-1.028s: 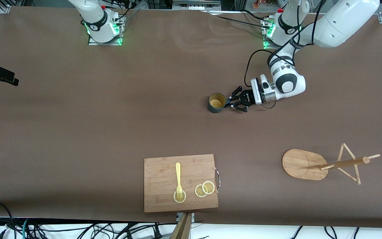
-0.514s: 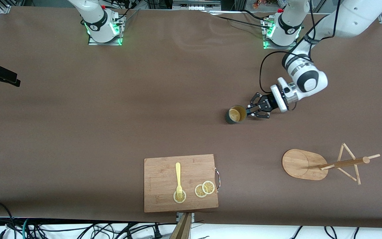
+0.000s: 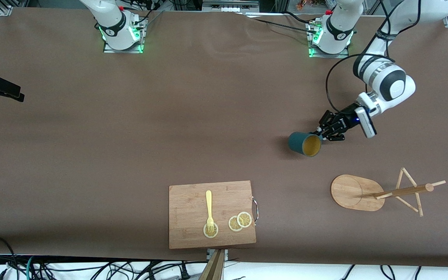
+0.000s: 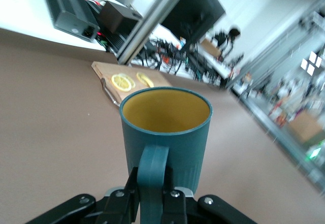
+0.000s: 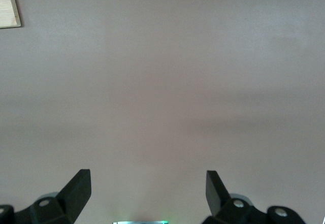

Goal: Pass cup and hang on rack
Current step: 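Lift the mug by its handle with the left gripper toward the rack, then lower the mug onto a rack peg with the left gripper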

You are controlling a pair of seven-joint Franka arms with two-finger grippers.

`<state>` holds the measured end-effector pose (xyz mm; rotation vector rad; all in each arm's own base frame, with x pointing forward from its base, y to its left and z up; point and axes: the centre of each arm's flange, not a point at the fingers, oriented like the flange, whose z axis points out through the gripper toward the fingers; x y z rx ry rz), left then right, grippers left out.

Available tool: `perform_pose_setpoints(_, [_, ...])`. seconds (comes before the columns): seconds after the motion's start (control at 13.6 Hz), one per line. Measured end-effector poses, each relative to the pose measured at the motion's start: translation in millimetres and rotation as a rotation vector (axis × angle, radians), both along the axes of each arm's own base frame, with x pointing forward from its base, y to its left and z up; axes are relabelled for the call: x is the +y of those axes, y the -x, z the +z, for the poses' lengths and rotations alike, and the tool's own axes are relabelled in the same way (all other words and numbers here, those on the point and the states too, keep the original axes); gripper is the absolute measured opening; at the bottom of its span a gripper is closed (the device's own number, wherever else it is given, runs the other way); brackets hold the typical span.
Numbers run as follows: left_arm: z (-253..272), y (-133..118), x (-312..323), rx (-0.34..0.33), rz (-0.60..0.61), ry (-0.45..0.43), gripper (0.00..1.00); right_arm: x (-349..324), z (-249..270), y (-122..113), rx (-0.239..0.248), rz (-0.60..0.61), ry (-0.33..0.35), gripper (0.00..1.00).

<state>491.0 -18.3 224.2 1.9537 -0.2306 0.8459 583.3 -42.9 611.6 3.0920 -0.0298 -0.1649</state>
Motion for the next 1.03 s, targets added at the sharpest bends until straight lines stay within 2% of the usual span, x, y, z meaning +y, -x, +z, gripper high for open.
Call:
perform_pose_setpoints(0.22, [10, -2, 38, 0.165, 0.073, 0.178, 0.21, 0, 0, 0, 0.0, 0.001, 0.0, 1.0])
perform_pose_setpoints(0.51, [46, -10, 134, 0.384, 0.12, 0.295, 0.21, 1, -1, 0, 0.001, 0.001, 0.0, 1.0])
perform_pose_setpoints(0.73, [70, -16, 179, 0.466, 0.155, 0.359, 0.21, 1, -1, 0, 0.001, 0.002, 0.0, 1.0])
perform_pose_setpoints(1.03, [62, -21, 185, 0.562, 0.184, 0.439, 0.21, 1, -1, 0, 0.001, 0.002, 0.0, 1.0])
